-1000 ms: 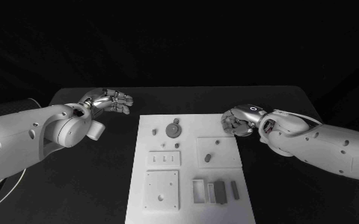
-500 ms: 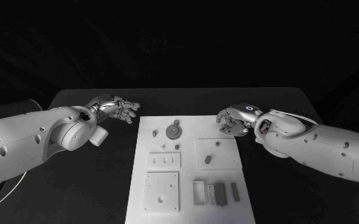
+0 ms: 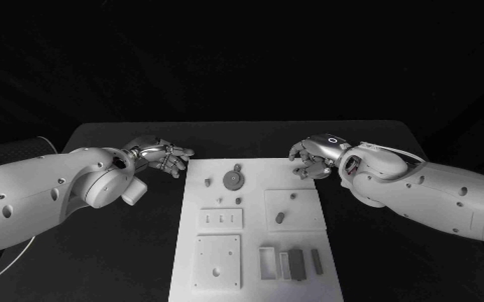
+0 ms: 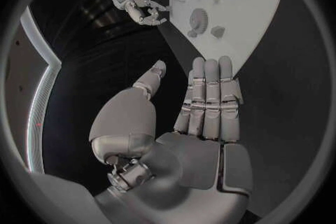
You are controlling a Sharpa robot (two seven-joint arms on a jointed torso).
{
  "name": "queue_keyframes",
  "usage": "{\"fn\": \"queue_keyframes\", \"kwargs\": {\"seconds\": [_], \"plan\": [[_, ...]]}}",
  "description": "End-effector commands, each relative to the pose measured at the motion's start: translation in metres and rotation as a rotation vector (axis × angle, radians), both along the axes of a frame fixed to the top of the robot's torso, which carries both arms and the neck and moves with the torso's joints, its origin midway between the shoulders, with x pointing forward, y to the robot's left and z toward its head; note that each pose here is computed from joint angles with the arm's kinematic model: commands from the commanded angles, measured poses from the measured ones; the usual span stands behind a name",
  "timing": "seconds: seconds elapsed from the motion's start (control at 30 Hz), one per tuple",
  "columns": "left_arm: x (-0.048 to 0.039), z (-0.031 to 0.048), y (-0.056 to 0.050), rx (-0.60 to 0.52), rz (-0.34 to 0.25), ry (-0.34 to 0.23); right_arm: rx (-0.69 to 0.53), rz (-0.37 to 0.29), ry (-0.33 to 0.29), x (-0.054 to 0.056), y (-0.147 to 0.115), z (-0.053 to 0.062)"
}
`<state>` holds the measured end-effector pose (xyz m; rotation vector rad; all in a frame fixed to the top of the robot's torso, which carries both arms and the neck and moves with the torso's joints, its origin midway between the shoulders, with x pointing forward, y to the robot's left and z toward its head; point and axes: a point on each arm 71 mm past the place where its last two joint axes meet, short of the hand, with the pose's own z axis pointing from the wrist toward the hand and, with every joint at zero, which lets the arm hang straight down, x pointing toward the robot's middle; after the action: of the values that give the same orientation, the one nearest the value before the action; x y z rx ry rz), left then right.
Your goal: Assemble the parts on the task board
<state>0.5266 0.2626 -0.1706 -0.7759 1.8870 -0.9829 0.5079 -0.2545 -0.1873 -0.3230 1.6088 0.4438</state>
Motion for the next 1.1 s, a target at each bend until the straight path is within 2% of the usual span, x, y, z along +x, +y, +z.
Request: {"fn": "queue_keyframes", "kwargs": {"seconds": [0.03,0.43,0.63,1.03,1.1], "plan": [[0.0003,0.0001,0.000,0.021,-0.011,0.008,-0.025,0.002,0.025,-0.002,-0.001,-0.002],[0.0017,0.0014,0.001,0.008,-0.009,-0.009,0.023,-0.026,0.057,-0.009,-0.025,0.000],[0.0027,0.0018,0.004,0.006,0.000,-0.015,0.019,-0.029,0.072,-0.006,-0.031,-0.002],[0.0042,0.0024,0.006,-0.006,0.013,-0.021,0.006,-0.035,0.079,0.002,-0.036,-0.012],[0.0043,0.0024,0.006,-0.008,0.009,-0.022,0.004,-0.029,0.089,0.002,-0.034,-0.018]]}}
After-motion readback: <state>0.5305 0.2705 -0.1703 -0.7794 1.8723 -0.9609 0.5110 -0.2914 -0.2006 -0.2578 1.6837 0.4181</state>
